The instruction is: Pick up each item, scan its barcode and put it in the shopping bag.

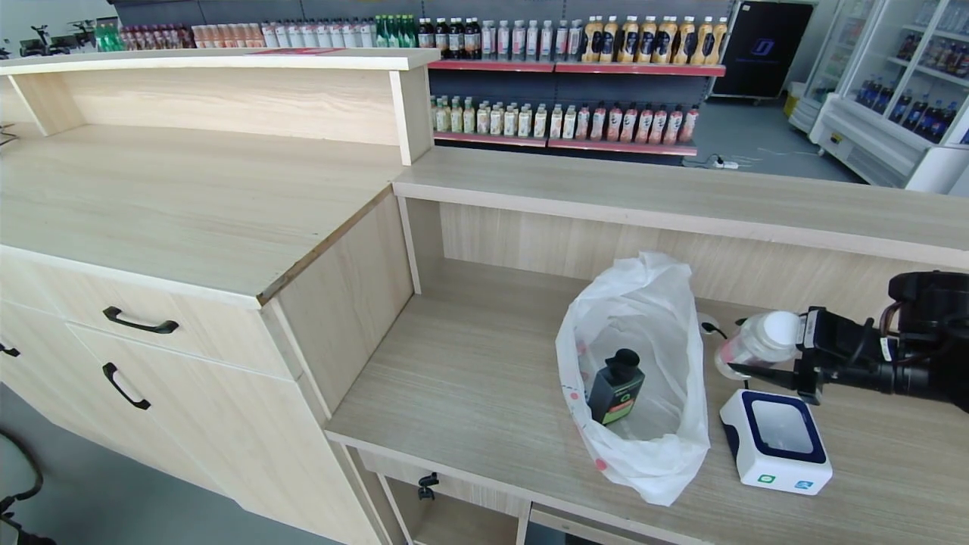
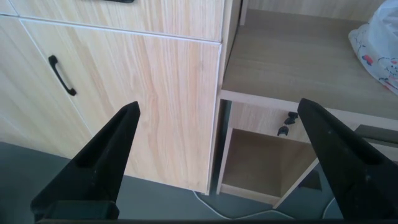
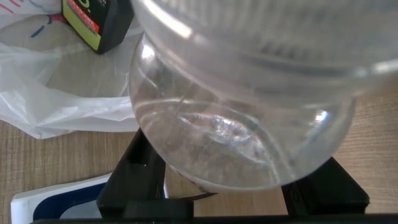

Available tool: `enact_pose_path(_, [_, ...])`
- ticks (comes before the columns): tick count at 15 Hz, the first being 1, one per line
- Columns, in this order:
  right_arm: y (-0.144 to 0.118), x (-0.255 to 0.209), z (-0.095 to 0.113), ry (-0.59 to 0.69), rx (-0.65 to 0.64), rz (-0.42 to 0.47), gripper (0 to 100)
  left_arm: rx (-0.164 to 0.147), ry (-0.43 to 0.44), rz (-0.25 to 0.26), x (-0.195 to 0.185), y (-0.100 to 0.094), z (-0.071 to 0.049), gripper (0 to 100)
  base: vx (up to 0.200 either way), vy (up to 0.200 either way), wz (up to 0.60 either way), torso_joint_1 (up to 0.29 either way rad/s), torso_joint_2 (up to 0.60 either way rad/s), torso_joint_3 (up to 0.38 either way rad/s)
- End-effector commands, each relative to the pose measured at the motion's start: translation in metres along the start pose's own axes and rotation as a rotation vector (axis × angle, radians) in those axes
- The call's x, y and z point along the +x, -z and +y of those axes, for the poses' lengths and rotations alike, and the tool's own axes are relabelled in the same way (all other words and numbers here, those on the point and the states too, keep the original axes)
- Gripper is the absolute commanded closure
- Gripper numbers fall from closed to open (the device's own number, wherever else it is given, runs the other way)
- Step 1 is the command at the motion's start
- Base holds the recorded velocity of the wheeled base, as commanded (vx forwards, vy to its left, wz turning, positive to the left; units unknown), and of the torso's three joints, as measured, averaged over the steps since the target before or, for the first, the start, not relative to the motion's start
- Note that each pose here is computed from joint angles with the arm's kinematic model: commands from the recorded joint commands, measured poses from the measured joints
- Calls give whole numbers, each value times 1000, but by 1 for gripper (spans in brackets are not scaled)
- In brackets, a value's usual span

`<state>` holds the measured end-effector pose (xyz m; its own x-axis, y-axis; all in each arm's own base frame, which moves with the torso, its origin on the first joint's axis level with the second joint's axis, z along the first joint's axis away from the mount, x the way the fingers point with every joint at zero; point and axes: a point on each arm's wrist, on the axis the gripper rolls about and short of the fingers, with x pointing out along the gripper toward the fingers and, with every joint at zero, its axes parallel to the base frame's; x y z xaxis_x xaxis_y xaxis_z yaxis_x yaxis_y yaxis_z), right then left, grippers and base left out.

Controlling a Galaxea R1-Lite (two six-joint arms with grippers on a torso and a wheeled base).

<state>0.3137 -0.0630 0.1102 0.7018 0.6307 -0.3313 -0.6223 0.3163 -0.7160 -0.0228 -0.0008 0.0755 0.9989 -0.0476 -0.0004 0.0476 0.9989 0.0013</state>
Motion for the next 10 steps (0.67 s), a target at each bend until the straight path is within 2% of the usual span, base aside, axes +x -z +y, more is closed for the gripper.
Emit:
enact_pose_path(1, [0,0,1,-2,2,0,100,0,0,1,0,0,0,0,0,0,0,0,0,0])
enact_pose_path(8, [-5,-4,-5,16,-11,-3,100,0,0,1,0,0,0,0,0,0,0,0,0,0])
enact_pose_path(9, [-21,-20,-20,75,-33,-1,100,0,0,1,0,0,0,0,0,0,0,0,0,0])
enact_pose_path(10, [-42,-35,-32,128,10,-13,100,0,0,1,0,0,0,0,0,0,0,0,0,0])
